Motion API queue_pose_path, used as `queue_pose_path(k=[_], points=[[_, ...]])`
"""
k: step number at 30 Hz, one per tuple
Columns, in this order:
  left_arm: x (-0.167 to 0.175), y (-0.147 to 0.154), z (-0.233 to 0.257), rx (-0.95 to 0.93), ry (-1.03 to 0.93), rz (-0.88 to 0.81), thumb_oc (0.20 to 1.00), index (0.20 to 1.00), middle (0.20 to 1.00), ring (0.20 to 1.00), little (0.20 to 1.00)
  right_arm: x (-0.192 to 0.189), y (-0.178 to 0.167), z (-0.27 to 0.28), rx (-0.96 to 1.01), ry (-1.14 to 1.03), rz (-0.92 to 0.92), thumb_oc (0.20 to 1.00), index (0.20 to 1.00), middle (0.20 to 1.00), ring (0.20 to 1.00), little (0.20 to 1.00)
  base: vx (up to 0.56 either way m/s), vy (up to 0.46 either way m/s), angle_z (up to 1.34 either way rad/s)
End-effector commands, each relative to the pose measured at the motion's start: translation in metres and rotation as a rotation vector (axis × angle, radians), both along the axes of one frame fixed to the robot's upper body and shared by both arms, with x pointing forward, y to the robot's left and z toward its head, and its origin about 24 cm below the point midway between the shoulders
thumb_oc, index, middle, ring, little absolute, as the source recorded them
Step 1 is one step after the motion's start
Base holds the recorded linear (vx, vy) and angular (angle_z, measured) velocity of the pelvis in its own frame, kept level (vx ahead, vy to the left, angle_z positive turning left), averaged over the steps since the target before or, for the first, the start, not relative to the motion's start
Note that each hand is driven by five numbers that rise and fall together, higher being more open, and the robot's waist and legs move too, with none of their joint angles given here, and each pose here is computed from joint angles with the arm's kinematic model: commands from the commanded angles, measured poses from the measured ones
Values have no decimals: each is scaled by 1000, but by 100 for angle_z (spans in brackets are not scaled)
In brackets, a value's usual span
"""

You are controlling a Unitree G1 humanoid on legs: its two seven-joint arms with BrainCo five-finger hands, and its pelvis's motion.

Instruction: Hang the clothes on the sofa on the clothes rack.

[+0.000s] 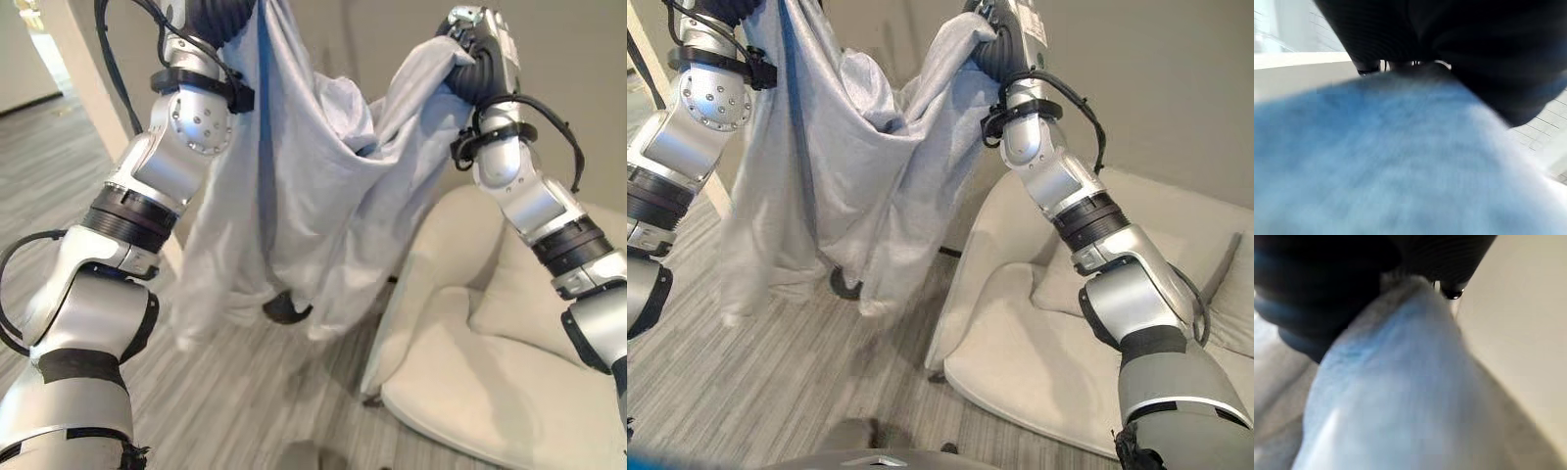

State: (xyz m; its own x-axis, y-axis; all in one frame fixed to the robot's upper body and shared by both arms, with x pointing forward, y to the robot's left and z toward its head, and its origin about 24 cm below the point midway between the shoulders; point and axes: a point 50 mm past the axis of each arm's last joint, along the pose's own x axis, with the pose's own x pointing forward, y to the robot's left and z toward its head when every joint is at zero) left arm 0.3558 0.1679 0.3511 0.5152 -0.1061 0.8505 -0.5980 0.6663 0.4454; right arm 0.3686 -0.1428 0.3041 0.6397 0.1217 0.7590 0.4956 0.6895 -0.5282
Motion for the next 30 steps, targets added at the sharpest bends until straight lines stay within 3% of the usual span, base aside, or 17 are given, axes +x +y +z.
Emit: queue_pose_path(k=[1,14,30], points=[[3,9,-3,-59,-10,22,200,200,200,200,200,-4,-26,14,61,-72,-55,200,200,200,200,200,166,644,-23],[0,23,-42,-17,82,51,200,200,200,200,200,4,-28,-49,106,120,-97,200,200,200,200,200,68,429,-13],[7,-7,-23,59,60,13,200,200,200,200,200,-1,-46,-16,82,19,-145,200,200,200,200,200,39,3,25]])
